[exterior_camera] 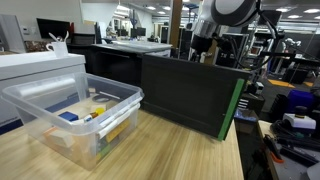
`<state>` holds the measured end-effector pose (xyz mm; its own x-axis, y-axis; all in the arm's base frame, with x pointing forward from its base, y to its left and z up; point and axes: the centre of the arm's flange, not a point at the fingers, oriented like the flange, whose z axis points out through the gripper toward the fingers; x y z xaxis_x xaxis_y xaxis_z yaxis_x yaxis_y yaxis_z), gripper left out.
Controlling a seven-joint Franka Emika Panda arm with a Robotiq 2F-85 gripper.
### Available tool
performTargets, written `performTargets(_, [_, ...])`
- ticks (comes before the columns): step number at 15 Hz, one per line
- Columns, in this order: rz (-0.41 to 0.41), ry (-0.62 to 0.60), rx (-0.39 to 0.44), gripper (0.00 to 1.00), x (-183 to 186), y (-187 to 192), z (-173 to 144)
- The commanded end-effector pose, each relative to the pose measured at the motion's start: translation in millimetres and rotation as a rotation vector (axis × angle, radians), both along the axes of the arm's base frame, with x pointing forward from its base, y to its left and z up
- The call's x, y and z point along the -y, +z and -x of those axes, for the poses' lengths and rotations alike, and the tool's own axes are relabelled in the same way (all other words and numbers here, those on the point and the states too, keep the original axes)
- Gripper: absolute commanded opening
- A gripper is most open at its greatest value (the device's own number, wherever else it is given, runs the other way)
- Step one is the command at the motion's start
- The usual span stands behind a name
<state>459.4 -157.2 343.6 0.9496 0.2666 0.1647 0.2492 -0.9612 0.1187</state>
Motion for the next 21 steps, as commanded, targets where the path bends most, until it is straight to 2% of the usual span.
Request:
performTargets(1, [-0.02, -0.032, 0.018, 0.04, 9, 26, 37])
performTargets(4, [-0.029, -0.056, 0.041, 0.04, 18, 42, 54])
performTargets(6, [-0.027, -0.055, 0.113, 0.04, 19, 67, 57])
performTargets(10, [-0.017, -0.035, 0.2, 0.04, 14, 98, 53])
performTargets(15, [-0.011, -0.02, 0.295, 0.04, 10, 130, 29])
performTargets(21, [0.018, -0.044, 0.348, 0.04, 23, 151, -14])
